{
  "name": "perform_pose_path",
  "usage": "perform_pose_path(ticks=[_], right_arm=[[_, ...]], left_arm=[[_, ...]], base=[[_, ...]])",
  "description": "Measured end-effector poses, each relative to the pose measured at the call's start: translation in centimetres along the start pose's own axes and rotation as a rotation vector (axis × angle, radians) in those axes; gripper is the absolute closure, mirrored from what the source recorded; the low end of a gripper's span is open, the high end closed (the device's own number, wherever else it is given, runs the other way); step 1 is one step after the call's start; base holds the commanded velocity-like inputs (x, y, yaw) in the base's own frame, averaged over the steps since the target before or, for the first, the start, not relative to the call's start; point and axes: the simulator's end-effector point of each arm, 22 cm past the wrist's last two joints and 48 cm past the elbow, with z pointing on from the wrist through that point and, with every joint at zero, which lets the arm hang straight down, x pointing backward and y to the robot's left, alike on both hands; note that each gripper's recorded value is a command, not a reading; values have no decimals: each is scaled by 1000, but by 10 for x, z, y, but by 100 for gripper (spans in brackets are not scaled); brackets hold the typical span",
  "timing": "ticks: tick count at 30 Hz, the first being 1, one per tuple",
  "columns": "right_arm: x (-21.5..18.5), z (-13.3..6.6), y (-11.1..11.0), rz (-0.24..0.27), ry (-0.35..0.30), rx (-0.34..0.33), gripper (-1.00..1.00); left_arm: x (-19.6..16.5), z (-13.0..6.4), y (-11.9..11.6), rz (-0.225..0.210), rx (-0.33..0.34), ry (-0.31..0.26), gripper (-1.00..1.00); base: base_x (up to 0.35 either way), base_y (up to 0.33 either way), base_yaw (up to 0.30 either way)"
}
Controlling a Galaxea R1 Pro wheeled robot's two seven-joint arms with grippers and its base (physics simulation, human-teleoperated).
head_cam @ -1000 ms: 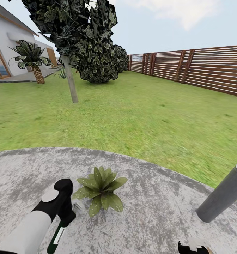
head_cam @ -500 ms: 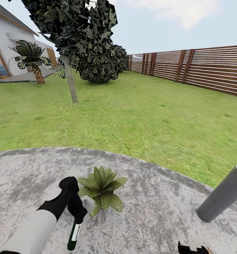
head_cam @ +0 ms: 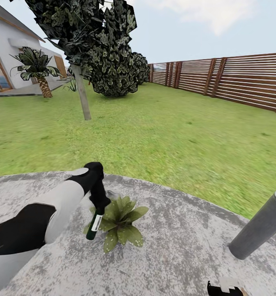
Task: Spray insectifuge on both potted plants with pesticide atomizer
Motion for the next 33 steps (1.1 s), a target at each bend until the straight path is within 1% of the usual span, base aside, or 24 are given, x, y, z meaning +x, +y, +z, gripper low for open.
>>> perform_pose_path(ticks=[3,6,8,11,16,19,24,26,29,33], right_arm=[[0,0,-1,0,0,1,-100],[0,0,-1,-1,-1,2,-100],[0,0,-1,-1,0,2,-100],[0,0,-1,0,0,1,-100],[0,0,0,1,-1,0,-100],[-1,0,0,2,-1,1,-100],[-1,0,0,2,-1,1,-100],[-1,0,0,2,-1,0,-100],[-1,0,0,2,-1,0,-100],[-1,0,0,2,-1,1,-100]], left_arm=[[-10,3,-17,30,7,1,100],[-12,6,-22,36,13,0,100],[-8,15,-26,39,25,10,100],[4,38,-33,41,50,45,100],[13,52,-36,42,60,68,100],[19,59,-35,49,49,91,100],[22,60,-33,53,36,103,100],[18,55,-31,57,27,88,100],[2,39,-28,69,-4,35,100],[-2,34,-27,72,-11,20,100]], base=[[0,0,0],[0,0,0],[0,0,0],[0,0,-7],[0,0,-206],[0,0,-271],[0,0,-273],[0,0,-164],[28,0,-34],[199,0,-4]])
